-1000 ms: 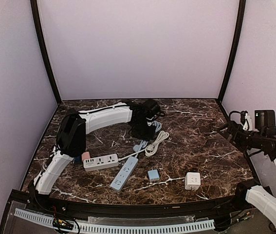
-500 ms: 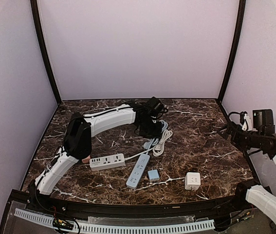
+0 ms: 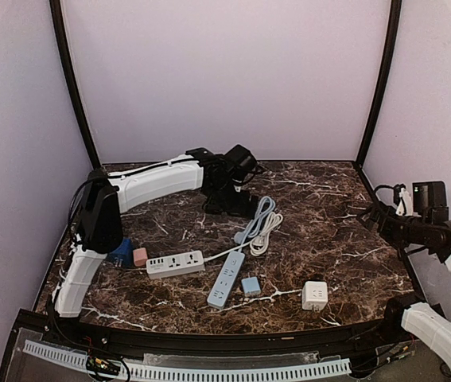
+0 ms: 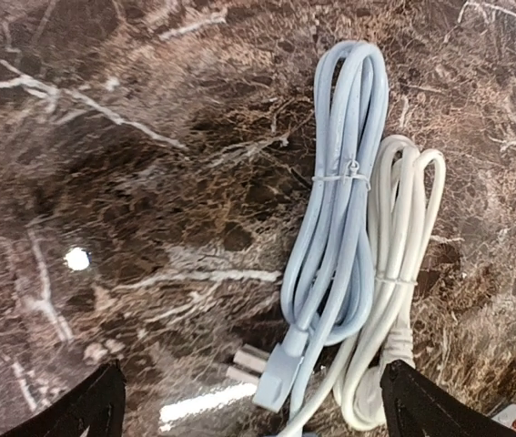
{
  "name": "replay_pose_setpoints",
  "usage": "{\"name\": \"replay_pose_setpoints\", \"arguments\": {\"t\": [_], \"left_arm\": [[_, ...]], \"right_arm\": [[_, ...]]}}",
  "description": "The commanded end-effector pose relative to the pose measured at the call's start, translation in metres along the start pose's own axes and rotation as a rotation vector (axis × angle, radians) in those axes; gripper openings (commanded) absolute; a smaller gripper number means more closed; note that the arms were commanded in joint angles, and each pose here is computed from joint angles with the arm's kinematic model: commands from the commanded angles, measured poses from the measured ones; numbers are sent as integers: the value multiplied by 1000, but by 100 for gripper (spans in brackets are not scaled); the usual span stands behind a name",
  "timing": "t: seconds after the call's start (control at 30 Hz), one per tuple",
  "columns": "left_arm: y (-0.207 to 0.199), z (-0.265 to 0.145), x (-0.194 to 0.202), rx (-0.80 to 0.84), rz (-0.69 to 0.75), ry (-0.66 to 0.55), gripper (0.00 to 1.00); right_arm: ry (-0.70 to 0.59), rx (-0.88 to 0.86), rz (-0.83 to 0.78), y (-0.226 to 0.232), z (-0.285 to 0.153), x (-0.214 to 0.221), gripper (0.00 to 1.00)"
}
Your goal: Insert the plug
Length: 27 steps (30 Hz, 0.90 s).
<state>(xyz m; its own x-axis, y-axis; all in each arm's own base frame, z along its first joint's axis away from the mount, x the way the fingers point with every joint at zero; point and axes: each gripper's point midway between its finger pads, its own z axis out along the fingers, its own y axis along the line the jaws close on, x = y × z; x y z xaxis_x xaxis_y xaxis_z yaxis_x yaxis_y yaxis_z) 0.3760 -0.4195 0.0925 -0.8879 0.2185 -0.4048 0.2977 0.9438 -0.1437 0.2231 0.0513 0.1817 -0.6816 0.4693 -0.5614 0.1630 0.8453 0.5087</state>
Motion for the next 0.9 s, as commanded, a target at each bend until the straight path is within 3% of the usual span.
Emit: {"name": "replay_pose_setpoints", "arguments": {"t": [0.0, 0.2, 0.63, 0.73, 0.87], "left_arm": [[31, -70, -3, -103, 43, -57, 99], [63, -115, 16, -178, 68, -71, 99], [127, -186, 95, -186, 38, -93, 99], [128, -189, 109, -142, 37, -78, 99], [125, -192, 122, -86, 37, -61, 99]], "right_arm": [[-63, 17, -9, 2, -7, -17, 99], [-108, -27, 10, 11, -8, -27, 99], [-8, -109, 142, 53, -24, -16, 99], [63, -89, 170, 60, -17, -2, 99], [198, -25, 93, 82, -1, 17, 99]]}}
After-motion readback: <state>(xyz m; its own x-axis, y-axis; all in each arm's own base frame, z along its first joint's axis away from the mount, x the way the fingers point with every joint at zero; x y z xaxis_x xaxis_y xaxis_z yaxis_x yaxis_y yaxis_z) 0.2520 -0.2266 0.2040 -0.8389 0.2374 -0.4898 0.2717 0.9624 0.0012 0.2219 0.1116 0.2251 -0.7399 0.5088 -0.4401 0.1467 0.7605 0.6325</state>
